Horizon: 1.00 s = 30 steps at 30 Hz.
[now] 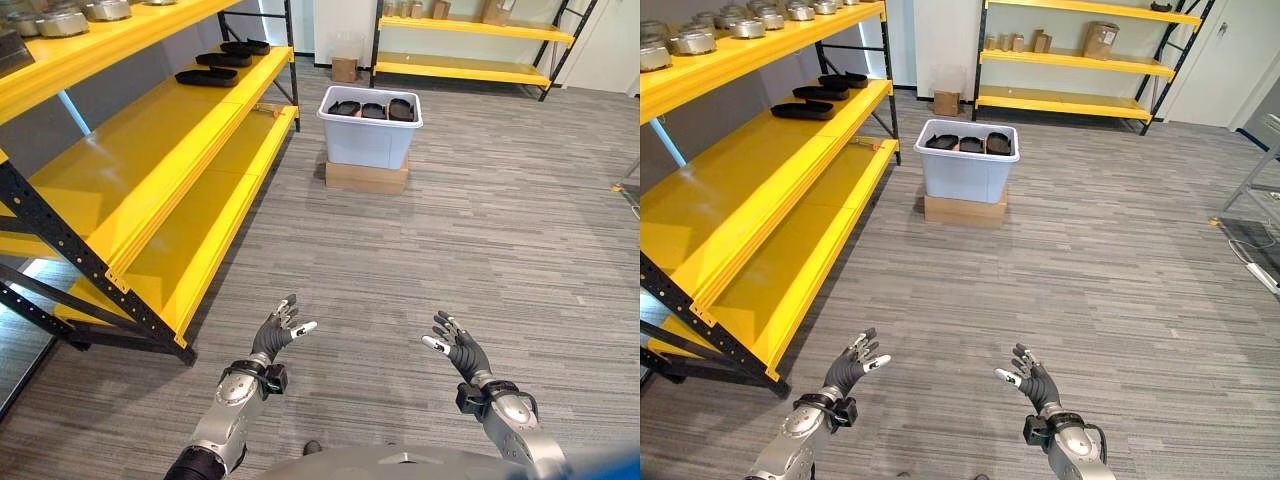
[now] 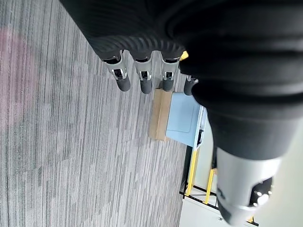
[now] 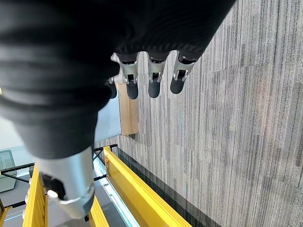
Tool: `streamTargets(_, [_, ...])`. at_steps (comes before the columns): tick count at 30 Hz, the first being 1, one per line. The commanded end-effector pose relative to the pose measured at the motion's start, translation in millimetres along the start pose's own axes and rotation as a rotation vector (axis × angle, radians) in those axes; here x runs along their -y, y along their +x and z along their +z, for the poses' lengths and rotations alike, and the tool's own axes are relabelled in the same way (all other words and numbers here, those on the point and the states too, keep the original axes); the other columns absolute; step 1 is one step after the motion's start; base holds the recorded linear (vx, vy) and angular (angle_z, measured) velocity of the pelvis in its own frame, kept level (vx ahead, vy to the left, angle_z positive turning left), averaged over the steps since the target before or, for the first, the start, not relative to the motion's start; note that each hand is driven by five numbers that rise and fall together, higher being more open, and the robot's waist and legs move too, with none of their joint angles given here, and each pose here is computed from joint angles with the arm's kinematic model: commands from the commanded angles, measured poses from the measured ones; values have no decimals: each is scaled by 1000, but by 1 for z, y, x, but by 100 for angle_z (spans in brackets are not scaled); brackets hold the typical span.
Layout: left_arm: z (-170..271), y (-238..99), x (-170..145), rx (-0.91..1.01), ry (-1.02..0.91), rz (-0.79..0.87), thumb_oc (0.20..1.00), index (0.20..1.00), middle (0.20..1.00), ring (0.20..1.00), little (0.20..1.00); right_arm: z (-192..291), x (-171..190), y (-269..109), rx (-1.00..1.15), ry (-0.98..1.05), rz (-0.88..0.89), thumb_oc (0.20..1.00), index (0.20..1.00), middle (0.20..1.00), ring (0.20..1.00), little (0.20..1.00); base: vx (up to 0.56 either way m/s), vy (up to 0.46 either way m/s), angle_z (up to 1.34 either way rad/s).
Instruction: Move parts from the plastic box to the shelf.
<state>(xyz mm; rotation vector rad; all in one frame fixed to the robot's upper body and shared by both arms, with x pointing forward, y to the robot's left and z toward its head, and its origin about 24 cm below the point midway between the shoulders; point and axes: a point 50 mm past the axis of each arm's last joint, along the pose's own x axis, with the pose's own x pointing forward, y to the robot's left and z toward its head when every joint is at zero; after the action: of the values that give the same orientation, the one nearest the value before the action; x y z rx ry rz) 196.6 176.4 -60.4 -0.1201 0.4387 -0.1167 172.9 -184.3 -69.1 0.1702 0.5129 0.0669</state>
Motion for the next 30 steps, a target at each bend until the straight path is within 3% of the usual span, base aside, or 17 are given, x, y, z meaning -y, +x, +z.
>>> streamTargets(1, [14,9,6,65,-6,-39,1000,1000,1000,1000,1000,29,-2,9,119,-26,44,1000,1000,1000,1000,1000,0,0,0])
streamTargets(30, [17,9,4,78,-8,-34,1000,1000,1000,1000,1000,28,-1,9,111,-23,36,1000,1000,1000,1000,1000,1,0,0])
